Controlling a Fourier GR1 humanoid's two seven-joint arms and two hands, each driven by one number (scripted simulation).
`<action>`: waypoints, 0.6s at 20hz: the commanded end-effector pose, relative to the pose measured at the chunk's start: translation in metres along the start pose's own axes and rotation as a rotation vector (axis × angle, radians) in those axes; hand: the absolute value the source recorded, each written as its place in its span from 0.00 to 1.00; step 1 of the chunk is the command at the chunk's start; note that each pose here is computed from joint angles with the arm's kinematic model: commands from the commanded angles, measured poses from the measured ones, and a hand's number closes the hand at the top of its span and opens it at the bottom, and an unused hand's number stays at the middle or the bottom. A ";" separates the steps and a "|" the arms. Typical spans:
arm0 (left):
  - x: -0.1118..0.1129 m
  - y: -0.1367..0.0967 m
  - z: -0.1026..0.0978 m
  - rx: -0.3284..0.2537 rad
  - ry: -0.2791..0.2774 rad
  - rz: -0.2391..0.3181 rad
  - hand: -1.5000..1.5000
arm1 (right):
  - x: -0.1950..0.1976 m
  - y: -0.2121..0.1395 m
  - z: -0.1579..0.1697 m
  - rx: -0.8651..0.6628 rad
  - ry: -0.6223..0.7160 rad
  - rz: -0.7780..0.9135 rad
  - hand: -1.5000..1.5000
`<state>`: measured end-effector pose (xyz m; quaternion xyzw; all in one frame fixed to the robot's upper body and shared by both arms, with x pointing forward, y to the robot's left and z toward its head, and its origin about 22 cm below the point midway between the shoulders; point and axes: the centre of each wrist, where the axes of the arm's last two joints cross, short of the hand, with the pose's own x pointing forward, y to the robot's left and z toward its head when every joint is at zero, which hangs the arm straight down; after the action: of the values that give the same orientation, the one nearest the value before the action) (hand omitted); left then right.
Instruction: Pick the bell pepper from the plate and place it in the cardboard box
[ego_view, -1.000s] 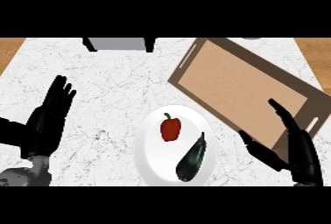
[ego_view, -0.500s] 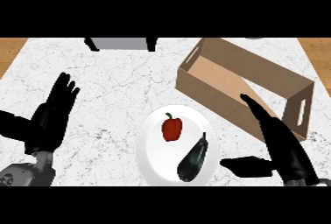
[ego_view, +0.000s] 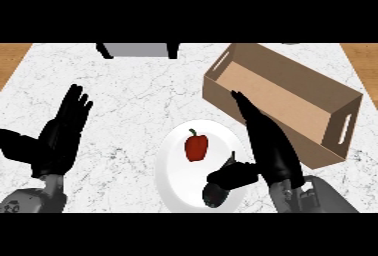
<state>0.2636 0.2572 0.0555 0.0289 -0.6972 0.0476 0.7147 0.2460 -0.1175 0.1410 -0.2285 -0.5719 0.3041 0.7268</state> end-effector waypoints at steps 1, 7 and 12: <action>0.006 0.015 -0.003 0.014 -0.005 0.009 0.50 | 0.003 0.010 0.000 0.013 0.138 0.045 0.00; 0.007 0.016 0.009 -0.006 0.012 -0.002 0.50 | 0.013 0.053 -0.010 0.052 0.151 0.008 0.00; 0.003 -0.014 0.015 0.007 -0.003 -0.002 0.50 | 0.006 0.056 -0.030 0.039 0.175 0.010 0.00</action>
<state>0.2625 0.2552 0.0567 0.0297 -0.6970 0.0478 0.7149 0.2609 -0.0789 0.1123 -0.2259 -0.5337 0.3076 0.7547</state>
